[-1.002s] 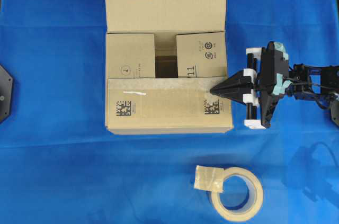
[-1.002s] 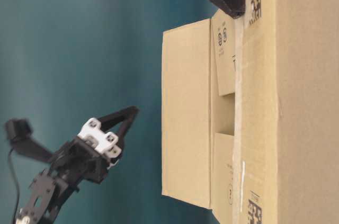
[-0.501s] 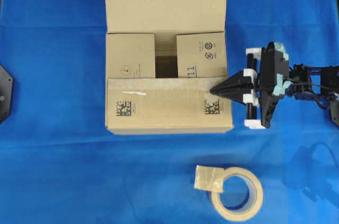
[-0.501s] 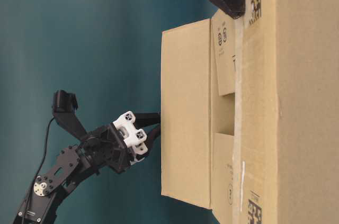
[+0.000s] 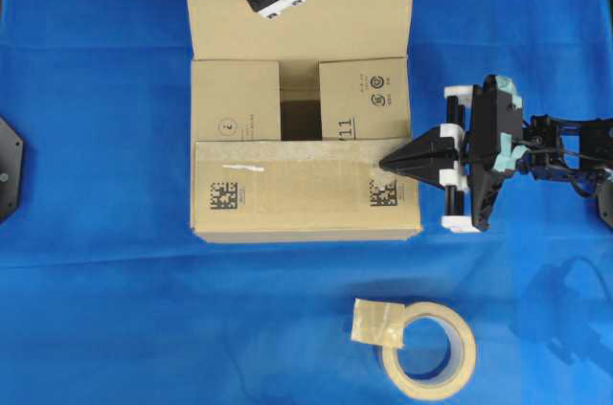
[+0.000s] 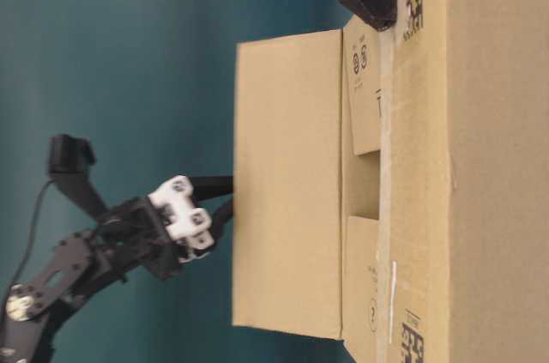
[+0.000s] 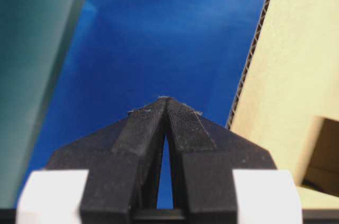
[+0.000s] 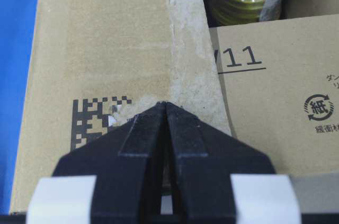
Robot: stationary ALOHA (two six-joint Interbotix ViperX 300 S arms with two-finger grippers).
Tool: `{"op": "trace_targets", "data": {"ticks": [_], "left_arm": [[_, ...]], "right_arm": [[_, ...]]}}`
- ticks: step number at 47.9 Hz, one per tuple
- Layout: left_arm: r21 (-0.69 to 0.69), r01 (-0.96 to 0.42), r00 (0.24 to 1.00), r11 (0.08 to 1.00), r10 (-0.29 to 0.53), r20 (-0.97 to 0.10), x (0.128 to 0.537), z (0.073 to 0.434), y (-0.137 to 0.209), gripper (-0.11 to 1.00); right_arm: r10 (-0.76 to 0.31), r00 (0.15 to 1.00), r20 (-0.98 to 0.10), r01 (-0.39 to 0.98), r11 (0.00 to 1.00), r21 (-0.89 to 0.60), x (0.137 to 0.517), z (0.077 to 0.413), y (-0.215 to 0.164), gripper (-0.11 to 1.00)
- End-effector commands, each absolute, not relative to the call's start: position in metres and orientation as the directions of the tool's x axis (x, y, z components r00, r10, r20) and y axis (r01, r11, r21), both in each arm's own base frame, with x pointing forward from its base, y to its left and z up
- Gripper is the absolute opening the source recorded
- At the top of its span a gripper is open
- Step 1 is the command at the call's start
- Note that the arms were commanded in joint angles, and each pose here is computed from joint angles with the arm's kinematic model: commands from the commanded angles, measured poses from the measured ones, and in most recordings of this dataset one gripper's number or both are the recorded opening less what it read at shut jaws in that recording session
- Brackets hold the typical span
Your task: Close the cardboard box.
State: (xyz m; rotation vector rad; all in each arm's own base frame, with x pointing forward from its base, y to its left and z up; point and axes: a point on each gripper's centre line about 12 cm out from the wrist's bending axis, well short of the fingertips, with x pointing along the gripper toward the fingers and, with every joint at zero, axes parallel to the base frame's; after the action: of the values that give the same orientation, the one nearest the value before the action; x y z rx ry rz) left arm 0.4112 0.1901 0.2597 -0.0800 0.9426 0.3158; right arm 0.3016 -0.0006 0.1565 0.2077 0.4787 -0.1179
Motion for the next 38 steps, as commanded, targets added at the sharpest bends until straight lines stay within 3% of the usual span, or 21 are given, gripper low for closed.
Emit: {"op": "trace_targets", "data": {"ticks": [1, 20, 38], "left_arm": [[0.067, -0.274, 0.589, 0.959, 0.223, -0.776, 0.41, 0.284, 0.171, 0.0], [0.029, -0.188, 0.598, 0.982, 0.138, -0.79, 0.398, 0.275, 0.105, 0.0], [-0.051, -0.201, 0.696, 0.978, 0.106, -0.71, 0.378, 0.241, 0.064, 0.0]], "right_arm": [[-0.078, 0.882, -0.464, 0.176, 0.97, 0.171, 0.303, 0.158, -0.005, 0.0], [-0.089, 0.881, -0.464, 0.188, 0.967, 0.171, 0.302, 0.158, -0.009, 0.0], [-0.096, 0.885, -0.456, 0.193, 0.966, 0.171, 0.303, 0.159, -0.011, 0.0]]}}
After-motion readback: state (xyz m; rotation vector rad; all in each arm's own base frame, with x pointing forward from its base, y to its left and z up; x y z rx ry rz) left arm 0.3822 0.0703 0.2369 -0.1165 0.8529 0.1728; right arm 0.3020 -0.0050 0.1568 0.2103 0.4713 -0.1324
